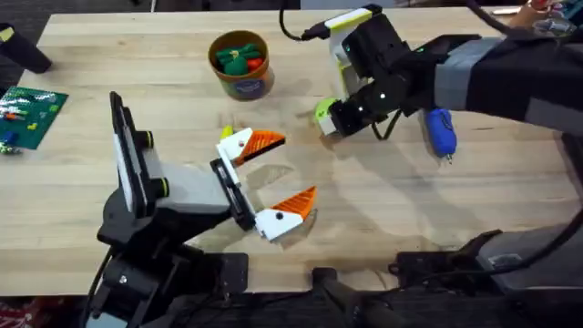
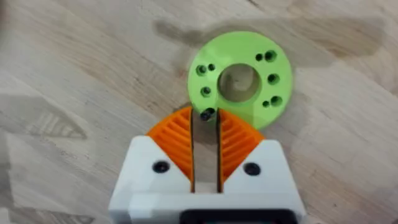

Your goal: Pick up the gripper from the table and insert it into the empty holder that is missing its gripper. Then pick up a screw, insert it into the mounting hole, and use the screwdriver to tighten it. Finally, clean up the table by picking up the vegetable and placing it into the bucket.

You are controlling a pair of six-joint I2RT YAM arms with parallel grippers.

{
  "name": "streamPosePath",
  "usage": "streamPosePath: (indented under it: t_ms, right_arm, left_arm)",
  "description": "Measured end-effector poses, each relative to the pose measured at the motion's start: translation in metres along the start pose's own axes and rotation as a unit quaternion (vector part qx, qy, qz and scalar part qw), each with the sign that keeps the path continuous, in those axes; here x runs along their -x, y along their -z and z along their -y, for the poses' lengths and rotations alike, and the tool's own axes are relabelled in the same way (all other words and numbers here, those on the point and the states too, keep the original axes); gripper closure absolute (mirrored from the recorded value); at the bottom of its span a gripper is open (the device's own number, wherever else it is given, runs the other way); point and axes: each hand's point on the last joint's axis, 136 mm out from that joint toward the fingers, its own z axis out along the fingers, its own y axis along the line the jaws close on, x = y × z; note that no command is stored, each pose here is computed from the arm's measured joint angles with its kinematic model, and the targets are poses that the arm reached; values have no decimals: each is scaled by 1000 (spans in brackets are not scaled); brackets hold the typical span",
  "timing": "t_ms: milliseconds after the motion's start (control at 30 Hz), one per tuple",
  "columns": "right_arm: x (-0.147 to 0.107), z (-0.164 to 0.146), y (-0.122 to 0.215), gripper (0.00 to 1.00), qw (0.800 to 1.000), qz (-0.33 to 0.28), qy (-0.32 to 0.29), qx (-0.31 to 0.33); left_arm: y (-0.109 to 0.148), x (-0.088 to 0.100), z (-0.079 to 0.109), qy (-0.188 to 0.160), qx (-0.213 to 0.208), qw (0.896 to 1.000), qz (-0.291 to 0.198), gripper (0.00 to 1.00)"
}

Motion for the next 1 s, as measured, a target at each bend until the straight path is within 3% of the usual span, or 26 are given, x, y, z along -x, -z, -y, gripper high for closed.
streamPosePath:
  t_ms: [200, 767, 1000]
  right_arm:
    - [0, 1, 0, 986, 1000, 0, -2, -1]
    - [1, 1, -1, 994, 1000, 0, -3, 0]
    - [8, -1, 19, 994, 1000, -23, -8, -1]
  left_arm:
    - [0, 0, 0, 0, 0, 1000, 0, 14]
    - [0, 0, 0, 0, 0, 1000, 0, 14]
    - [0, 0, 0, 0, 0, 1000, 0, 13]
